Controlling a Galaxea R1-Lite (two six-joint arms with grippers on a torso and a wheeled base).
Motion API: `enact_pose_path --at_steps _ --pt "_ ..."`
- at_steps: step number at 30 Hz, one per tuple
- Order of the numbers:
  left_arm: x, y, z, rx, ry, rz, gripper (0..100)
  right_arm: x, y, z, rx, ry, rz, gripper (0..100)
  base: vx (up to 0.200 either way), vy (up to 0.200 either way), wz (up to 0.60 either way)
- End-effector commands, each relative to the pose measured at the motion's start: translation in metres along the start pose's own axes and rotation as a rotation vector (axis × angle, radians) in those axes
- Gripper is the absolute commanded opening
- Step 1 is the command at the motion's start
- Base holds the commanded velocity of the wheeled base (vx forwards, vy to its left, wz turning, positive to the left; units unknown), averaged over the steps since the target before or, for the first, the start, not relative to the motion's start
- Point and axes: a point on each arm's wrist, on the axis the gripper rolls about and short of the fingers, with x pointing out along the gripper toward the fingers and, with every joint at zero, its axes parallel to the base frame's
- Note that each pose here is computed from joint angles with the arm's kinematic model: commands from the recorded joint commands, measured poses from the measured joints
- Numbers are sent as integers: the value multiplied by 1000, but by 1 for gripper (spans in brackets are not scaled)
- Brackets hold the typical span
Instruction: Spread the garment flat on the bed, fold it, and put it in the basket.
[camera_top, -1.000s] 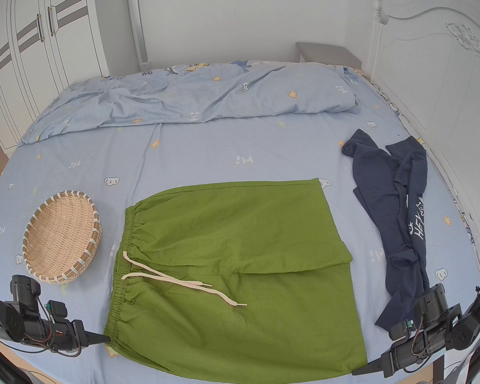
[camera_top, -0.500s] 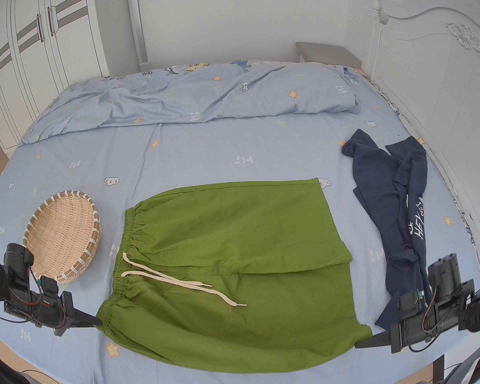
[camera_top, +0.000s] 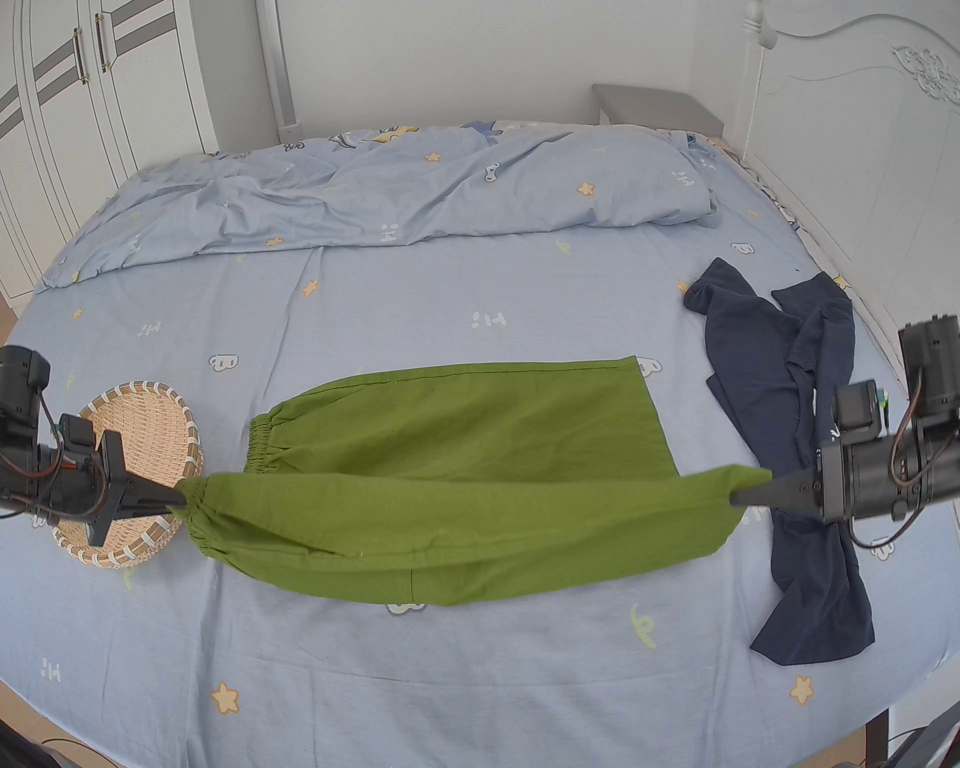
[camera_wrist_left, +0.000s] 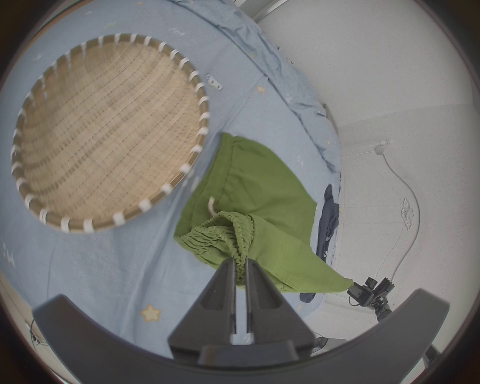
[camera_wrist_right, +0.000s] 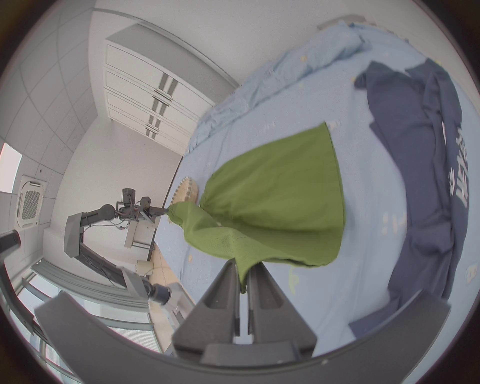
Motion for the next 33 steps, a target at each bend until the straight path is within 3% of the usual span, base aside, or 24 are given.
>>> enact_pose_path --at_steps 1,16,33 --pt "20 -13 29 4 18 -27 0 2 -5 38 -5 -63 -22 0 0 0 0" --pt "39 -29 93 45 -63 -67 0 40 -28 111 -48 -169 -93 0 0 0 0" --pt "56 -25 120 62 -83 -76 0 63 -38 156 -102 -256 -143 0 0 0 0"
